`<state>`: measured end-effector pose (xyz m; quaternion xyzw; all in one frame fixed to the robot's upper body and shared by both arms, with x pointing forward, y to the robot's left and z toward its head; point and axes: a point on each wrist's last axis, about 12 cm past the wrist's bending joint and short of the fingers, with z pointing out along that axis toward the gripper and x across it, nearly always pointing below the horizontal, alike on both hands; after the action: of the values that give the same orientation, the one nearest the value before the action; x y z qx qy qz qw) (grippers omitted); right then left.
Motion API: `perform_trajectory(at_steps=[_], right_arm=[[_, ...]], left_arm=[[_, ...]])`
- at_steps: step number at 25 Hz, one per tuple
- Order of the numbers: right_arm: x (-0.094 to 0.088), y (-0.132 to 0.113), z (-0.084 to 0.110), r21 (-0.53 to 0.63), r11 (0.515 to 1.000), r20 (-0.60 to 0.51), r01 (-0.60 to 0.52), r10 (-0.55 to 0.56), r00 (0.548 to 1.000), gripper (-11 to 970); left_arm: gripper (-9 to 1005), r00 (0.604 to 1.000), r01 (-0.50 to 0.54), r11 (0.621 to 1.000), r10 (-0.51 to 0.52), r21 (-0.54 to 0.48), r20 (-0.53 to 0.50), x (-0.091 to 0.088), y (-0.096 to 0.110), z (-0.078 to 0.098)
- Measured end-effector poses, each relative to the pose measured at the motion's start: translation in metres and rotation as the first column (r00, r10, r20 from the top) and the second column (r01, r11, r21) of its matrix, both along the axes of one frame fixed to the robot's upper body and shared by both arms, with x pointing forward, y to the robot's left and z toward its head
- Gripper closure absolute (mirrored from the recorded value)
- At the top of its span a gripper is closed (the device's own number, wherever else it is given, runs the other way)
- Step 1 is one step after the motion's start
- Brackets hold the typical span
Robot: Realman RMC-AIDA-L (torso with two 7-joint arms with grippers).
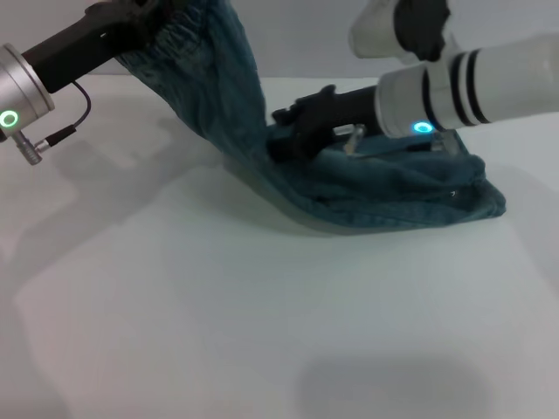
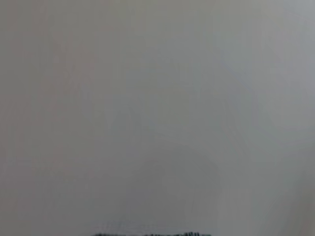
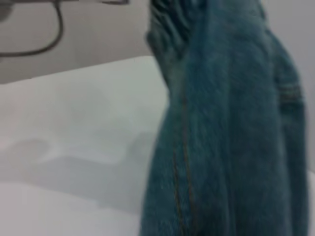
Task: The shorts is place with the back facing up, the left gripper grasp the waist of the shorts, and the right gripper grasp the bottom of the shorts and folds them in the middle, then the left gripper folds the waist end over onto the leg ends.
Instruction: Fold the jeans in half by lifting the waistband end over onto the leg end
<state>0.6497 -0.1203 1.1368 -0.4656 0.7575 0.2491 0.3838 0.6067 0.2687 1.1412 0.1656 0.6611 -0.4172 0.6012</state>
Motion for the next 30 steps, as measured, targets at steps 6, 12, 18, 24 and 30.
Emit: perform_trajectory(at_steps=[6,12,18,24,30], right_arm=[[-0.003,0.019,0.012,-0.008,0.996,-0.008,-0.086,0.086,0.996,401],[-0.004,0.034,0.021,-0.012,0.993,-0.027,-0.114,0.114,0.993,401],[-0.004,0.043,0.032,-0.003,0.989,-0.019,-0.145,0.145,0.989,402],[-0.003,0.048,0.042,0.009,0.988,0.002,-0.152,0.152,0.988,402],[-0.002,0.046,0.04,0.006,0.99,-0.004,-0.144,0.144,0.99,401]], left_arm=[[923,1.0,-0.001,1.0,0.001,0.003,-0.002,-0.001,0.0,-0.001],[923,1.0,-0.006,1.0,0.006,0.003,-0.008,-0.003,0.002,-0.004],[925,1.0,-0.007,1.0,0.007,0.003,-0.011,-0.004,0.003,-0.005],[925,1.0,-0.003,1.0,0.003,0.008,-0.015,-0.005,0.002,-0.007],[924,1.0,-0.006,1.0,0.006,0.009,-0.016,-0.006,0.003,-0.008]])
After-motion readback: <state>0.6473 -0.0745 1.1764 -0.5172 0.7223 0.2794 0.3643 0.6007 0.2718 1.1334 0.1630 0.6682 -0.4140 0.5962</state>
